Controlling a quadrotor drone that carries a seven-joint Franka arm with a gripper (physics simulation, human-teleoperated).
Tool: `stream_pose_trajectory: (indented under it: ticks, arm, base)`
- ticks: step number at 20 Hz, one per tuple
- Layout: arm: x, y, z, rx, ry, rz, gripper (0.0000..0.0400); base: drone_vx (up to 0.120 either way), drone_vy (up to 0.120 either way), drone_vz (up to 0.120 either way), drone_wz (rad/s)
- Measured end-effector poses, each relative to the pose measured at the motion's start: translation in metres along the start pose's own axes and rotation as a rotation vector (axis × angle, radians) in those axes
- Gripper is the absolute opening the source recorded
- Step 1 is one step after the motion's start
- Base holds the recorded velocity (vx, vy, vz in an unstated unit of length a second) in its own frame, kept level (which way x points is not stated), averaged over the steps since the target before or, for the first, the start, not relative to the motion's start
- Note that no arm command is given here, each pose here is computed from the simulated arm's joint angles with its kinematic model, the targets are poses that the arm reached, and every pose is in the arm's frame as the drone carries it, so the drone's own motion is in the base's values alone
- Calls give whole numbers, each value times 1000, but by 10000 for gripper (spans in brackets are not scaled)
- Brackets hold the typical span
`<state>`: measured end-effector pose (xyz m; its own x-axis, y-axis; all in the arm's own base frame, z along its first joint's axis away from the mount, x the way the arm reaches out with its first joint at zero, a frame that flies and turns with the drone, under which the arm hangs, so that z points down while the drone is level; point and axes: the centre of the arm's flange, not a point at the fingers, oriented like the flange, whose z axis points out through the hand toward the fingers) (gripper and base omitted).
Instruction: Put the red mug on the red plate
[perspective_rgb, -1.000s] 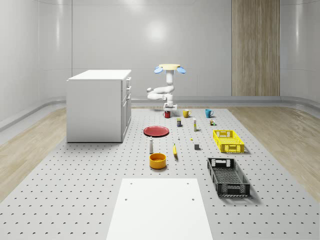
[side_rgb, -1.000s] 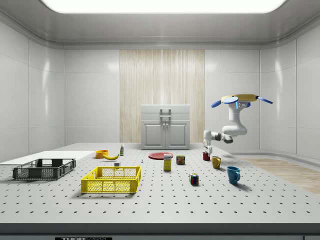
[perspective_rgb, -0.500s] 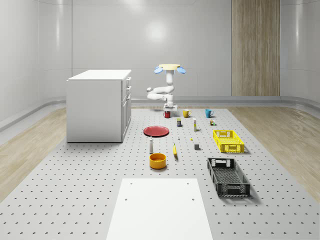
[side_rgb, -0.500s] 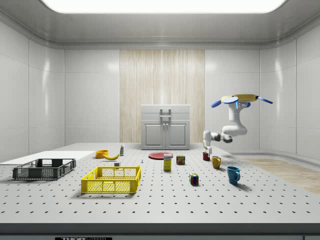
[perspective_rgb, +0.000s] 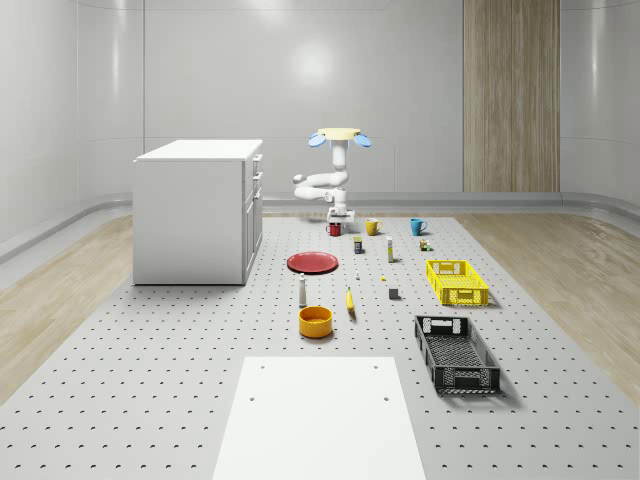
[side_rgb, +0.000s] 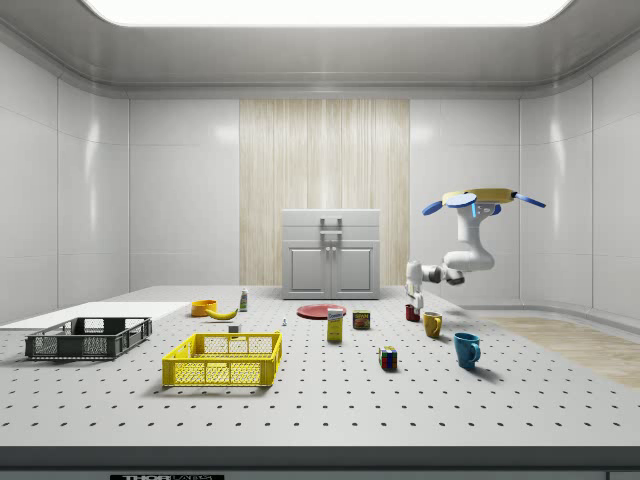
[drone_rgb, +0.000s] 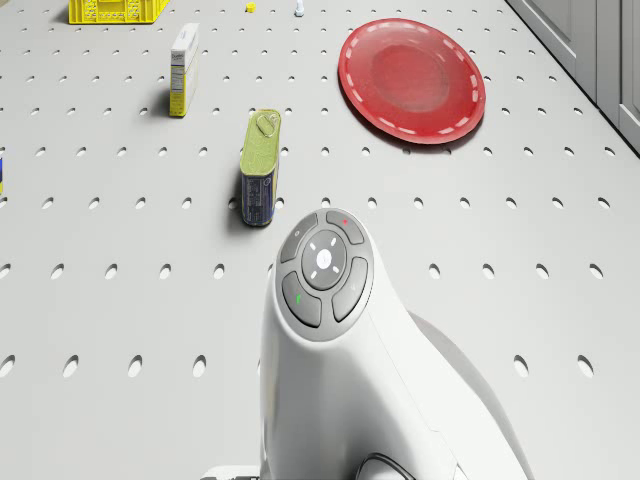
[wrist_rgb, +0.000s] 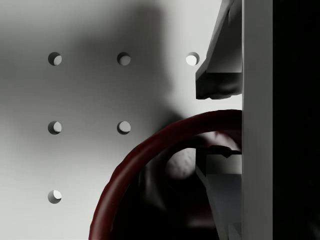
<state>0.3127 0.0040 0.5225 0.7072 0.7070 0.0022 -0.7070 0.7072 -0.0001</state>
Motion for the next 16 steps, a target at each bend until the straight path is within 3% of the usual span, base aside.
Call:
stream_pose_trajectory:
  ticks: [8,11,16]
  arm:
    - [0,0,-10,0,0,0,103]
    - [0,0,-20,0,0,0,102]
    - [0,0,-29,0,0,0,100]
  base:
    - [0,0,0,0]
    - [0,-27,120,0]
    - [112,-120,120,0]
